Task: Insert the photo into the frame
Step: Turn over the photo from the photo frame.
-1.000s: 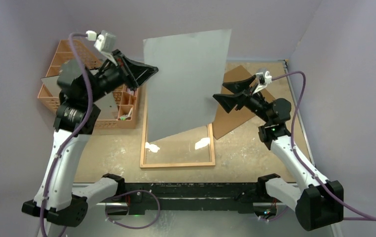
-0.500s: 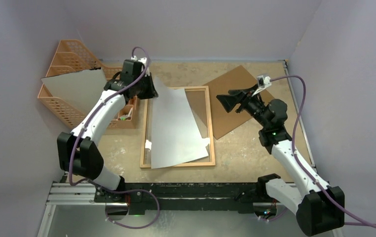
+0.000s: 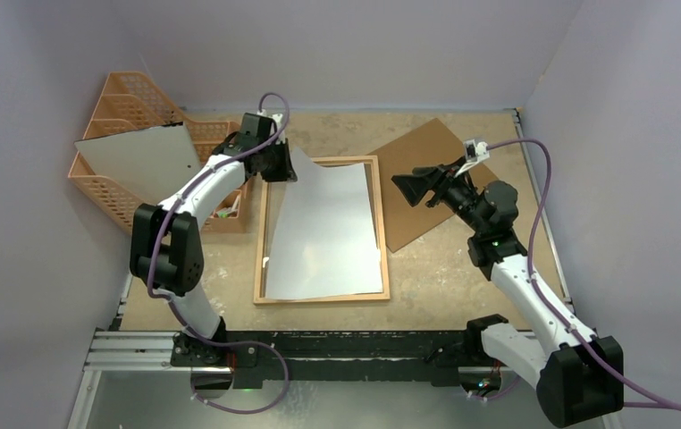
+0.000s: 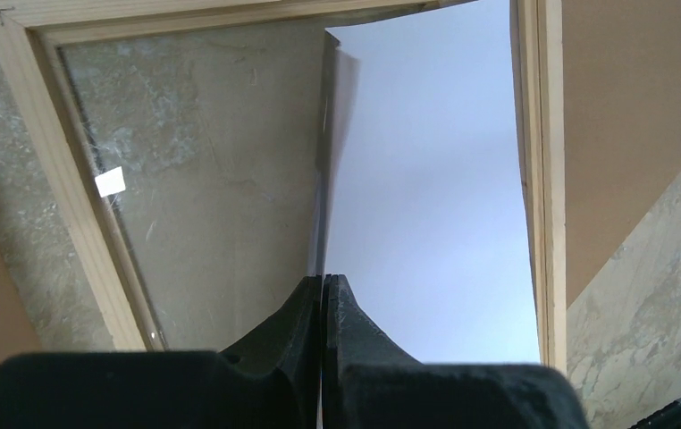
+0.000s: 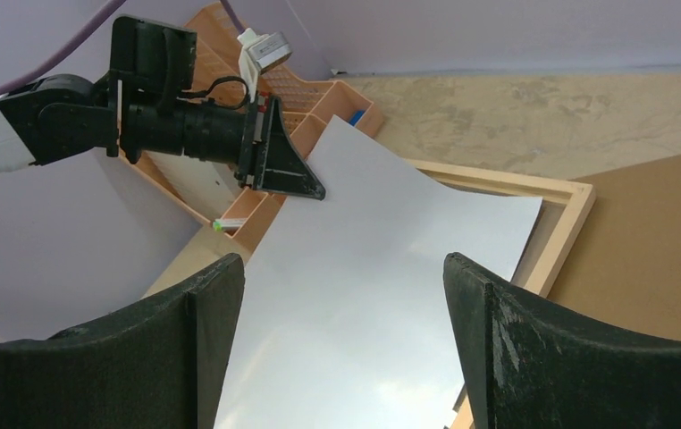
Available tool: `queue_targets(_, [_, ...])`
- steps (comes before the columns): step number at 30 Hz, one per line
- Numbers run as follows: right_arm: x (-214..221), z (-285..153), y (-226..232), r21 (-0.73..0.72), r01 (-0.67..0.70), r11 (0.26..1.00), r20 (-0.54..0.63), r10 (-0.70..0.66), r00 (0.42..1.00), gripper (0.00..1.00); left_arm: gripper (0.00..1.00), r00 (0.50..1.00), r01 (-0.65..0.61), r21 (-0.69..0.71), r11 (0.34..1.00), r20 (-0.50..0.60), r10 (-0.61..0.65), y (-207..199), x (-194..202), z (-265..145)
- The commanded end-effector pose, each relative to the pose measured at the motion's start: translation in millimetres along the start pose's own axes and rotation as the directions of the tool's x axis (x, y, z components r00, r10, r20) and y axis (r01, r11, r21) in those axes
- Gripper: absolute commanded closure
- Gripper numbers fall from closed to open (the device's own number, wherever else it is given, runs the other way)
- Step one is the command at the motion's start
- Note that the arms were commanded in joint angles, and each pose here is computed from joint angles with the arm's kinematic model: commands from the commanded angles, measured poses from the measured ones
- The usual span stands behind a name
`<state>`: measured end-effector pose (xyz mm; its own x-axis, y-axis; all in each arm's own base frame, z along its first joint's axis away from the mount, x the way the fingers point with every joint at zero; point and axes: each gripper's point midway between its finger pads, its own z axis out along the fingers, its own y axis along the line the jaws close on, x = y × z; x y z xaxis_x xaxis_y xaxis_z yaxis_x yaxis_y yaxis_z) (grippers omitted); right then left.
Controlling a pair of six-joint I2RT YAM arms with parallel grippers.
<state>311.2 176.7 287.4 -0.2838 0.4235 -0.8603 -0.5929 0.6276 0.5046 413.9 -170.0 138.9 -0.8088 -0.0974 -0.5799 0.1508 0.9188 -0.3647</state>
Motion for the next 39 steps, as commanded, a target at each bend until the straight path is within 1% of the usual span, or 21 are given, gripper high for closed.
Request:
queue_targets(1, [-2, -3, 0, 0.010, -0.006, 1.000, 0.022, 0.006, 1.000, 0.16, 1.00, 0.998, -0.036, 0.059, 0.998, 0.054, 0.032, -11, -19, 2])
queue_targets(4, [2, -3, -1, 0.007, -0.013, 1.000, 0.013, 0.013, 1.000, 0.17, 1.00, 0.996, -0.045, 0.068, 0.997, 0.074, 0.040, -12, -23, 6])
queue_targets(8, [4, -2, -2, 0.007, -0.017, 1.000, 0.006, 0.017, 1.000, 0.17, 1.00, 0.994, -0.053, 0.125, 0.991, 0.101, 0.041, -23, -30, 5])
queue_targets(11, [5, -2, -3, 0.011, -0.018, 1.000, 0.004, 0.018, 1.000, 0.17, 1.00, 0.996, -0.027, 0.106, 0.994, 0.090, 0.017, -19, -26, 7])
queue_targets(15, [7, -3, -6, 0.026, -0.020, 0.999, 0.002, 0.020, 1.000, 0.17, 0.83, 0.997, 0.042, -0.003, 0.999, 0.057, -0.042, 2, -13, 10])
queue_targets(17, [7, -3, -8, 0.034, -0.020, 0.999, 0.000, 0.020, 1.000, 0.17, 0.70, 0.997, 0.058, -0.048, 0.997, 0.053, -0.055, 10, -10, 9])
queue_targets(19, [7, -3, -10, 0.045, -0.021, 0.999, -0.001, 0.021, 1.000, 0.17, 0.61, 0.997, 0.069, -0.083, 0.994, 0.052, -0.064, 15, -8, 7])
queue_targets(21, [8, -2, -11, 0.050, -0.023, 0.998, -0.003, 0.023, 1.000, 0.17, 0.54, 0.996, 0.072, -0.115, 0.991, 0.066, -0.065, 20, -11, 4])
queue_targets(24, [9, -2, -15, 0.066, -0.028, 0.997, -0.002, 0.028, 1.000, 0.18, 0.42, 0.995, 0.071, -0.173, 0.982, 0.082, -0.058, 29, -16, -1])
queue_targets(26, [10, -3, -19, 0.088, -0.032, 0.996, -0.005, 0.032, 0.999, 0.18, 0.35, 0.995, 0.066, -0.224, 0.972, 0.092, -0.047, 36, -20, -7])
queue_targets(29, [12, -3, -29, 0.145, -0.045, 0.988, -0.008, 0.047, 0.999, 0.18, 0.28, 0.994, 0.061, -0.303, 0.951, 0.104, -0.030, 49, -23, -17])
queue_targets(34, [25, -5, -52, 0.265, -0.109, 0.958, -0.036, 0.123, 0.992, 0.18, 0.23, 0.993, 0.047, -0.408, 0.912, 0.116, 0.000, 66, -24, -39])
queue_targets(37, [32, -6, -66, 0.338, -0.134, 0.932, -0.039, 0.156, 0.987, 0.18, 0.23, 0.991, 0.041, -0.407, 0.912, 0.136, 0.016, 63, -28, -51])
queue_targets(39, [34, -8, -77, 0.399, -0.165, 0.902, -0.022, 0.189, 0.982, 0.18, 0.23, 0.989, 0.021, -0.355, 0.935, 0.146, 0.034, 52, -33, -53])
